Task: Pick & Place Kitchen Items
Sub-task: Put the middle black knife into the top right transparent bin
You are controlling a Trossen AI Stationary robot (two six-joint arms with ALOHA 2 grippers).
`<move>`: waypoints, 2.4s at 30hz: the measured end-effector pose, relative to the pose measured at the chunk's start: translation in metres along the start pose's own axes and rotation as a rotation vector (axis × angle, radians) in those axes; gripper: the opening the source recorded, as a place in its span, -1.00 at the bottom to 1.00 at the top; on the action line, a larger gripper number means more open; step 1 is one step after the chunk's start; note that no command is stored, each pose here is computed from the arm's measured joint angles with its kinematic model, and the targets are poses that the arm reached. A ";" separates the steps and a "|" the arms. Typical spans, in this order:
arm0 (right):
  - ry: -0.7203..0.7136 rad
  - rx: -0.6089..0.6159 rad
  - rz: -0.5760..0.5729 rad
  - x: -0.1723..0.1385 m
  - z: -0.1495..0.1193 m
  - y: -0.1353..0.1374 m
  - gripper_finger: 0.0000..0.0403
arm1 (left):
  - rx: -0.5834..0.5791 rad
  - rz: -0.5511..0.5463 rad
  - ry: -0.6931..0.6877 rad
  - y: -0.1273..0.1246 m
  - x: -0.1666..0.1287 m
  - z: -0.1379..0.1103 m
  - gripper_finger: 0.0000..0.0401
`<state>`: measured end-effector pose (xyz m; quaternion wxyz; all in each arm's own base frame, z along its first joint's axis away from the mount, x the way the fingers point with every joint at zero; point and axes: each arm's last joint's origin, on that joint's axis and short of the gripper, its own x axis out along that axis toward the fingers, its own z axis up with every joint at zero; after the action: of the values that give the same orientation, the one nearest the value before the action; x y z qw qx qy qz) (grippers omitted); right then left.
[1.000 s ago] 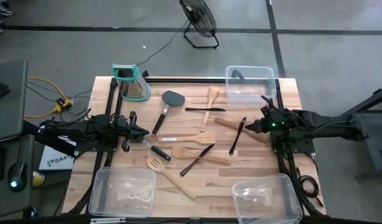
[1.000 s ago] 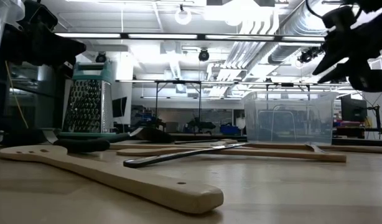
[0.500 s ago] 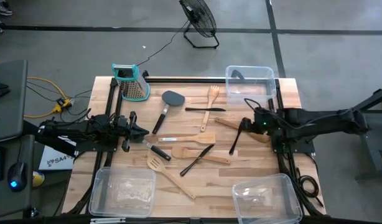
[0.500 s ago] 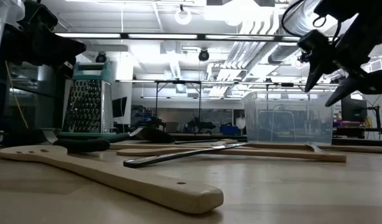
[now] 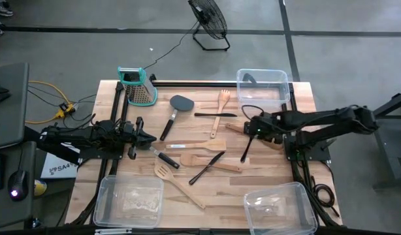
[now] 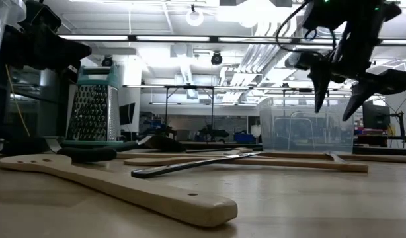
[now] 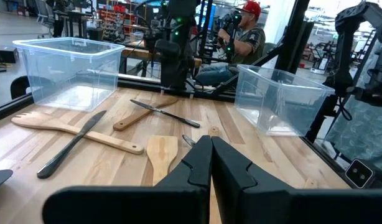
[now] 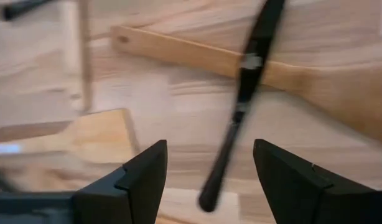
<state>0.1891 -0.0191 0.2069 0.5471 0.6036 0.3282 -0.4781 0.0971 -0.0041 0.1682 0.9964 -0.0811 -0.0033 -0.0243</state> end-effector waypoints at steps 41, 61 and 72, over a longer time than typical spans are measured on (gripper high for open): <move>0.021 0.101 -0.298 0.082 -0.003 0.014 -0.16 | 0.000 0.000 0.000 0.000 0.000 0.000 -0.97; 0.015 0.070 -0.286 0.082 0.001 0.015 -0.63 | 0.000 0.000 0.000 0.000 0.000 0.000 -0.97; 0.049 0.028 -0.287 0.082 0.000 0.015 -0.85 | 0.000 0.000 0.000 0.000 0.000 0.000 -0.97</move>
<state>0.2303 -0.0324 0.1351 0.4564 0.5697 0.4176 -0.5411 0.0971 -0.0041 0.1683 0.9964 -0.0810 -0.0035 -0.0244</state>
